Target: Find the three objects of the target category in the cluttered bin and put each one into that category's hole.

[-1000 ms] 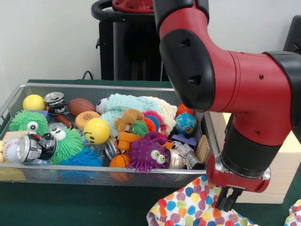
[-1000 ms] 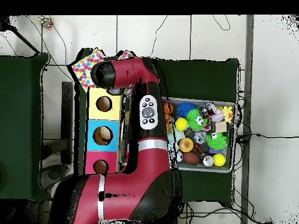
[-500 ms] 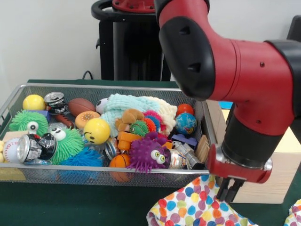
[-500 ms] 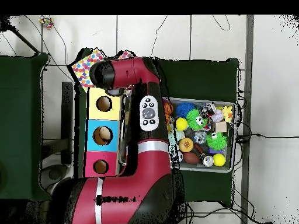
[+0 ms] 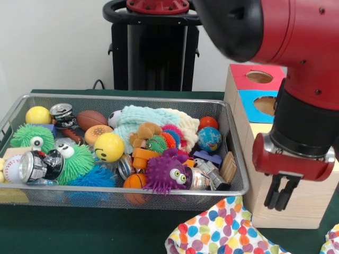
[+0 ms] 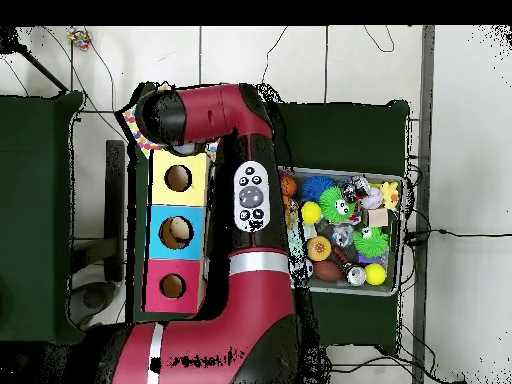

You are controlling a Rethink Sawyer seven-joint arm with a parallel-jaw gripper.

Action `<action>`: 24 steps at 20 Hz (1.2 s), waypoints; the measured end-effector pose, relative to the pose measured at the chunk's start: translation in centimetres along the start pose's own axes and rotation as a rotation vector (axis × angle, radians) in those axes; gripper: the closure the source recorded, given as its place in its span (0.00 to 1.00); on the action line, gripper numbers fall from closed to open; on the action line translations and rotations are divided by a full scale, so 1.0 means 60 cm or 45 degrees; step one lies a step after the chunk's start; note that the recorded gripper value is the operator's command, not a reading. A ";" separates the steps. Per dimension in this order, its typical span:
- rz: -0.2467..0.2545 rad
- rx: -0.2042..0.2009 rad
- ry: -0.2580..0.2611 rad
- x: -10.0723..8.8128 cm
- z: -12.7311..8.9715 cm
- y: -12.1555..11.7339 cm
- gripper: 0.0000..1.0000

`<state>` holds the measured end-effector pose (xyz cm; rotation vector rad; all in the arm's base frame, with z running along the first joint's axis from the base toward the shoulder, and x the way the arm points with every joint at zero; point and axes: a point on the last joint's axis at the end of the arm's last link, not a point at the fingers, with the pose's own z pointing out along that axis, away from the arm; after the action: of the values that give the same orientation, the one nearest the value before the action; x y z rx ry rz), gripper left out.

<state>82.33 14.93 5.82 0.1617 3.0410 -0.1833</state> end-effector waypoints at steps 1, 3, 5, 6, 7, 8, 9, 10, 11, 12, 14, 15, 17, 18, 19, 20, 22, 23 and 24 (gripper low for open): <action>0.000 0.001 -0.006 -0.002 -0.006 0.000 1.00; 0.001 0.000 -0.012 -0.005 -0.011 -0.001 1.00; 0.002 0.001 -0.017 -0.007 -0.016 -0.002 1.00; 0.002 0.003 -0.018 -0.008 -0.017 -0.003 1.00; 0.002 0.003 -0.018 -0.008 -0.017 -0.003 1.00; 0.002 0.004 -0.018 -0.008 -0.017 -0.004 1.00; 0.002 0.004 -0.018 -0.008 -0.017 -0.004 1.00; 0.003 0.005 -0.018 -0.008 -0.017 -0.004 0.00; 0.003 0.005 -0.018 -0.008 -0.017 -0.004 0.00; 0.003 0.005 -0.018 -0.008 -0.017 -0.004 0.00; 0.003 0.006 -0.018 -0.008 -0.017 -0.005 0.00; 0.003 0.007 -0.019 -0.008 -0.018 -0.005 0.00; 0.003 0.008 -0.020 -0.008 -0.019 -0.006 0.00; 0.003 0.007 -0.020 -0.008 -0.019 -0.006 0.00; 0.003 0.008 -0.022 -0.009 -0.022 -0.006 0.00; 0.004 0.008 -0.023 -0.009 -0.022 -0.006 0.00; 0.004 0.007 -0.025 -0.010 -0.024 -0.007 0.00; 0.004 0.007 -0.025 -0.010 -0.025 -0.007 0.00; 0.004 0.007 -0.025 -0.010 -0.025 -0.007 0.00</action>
<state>82.77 14.66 7.41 0.1640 3.0208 -0.1922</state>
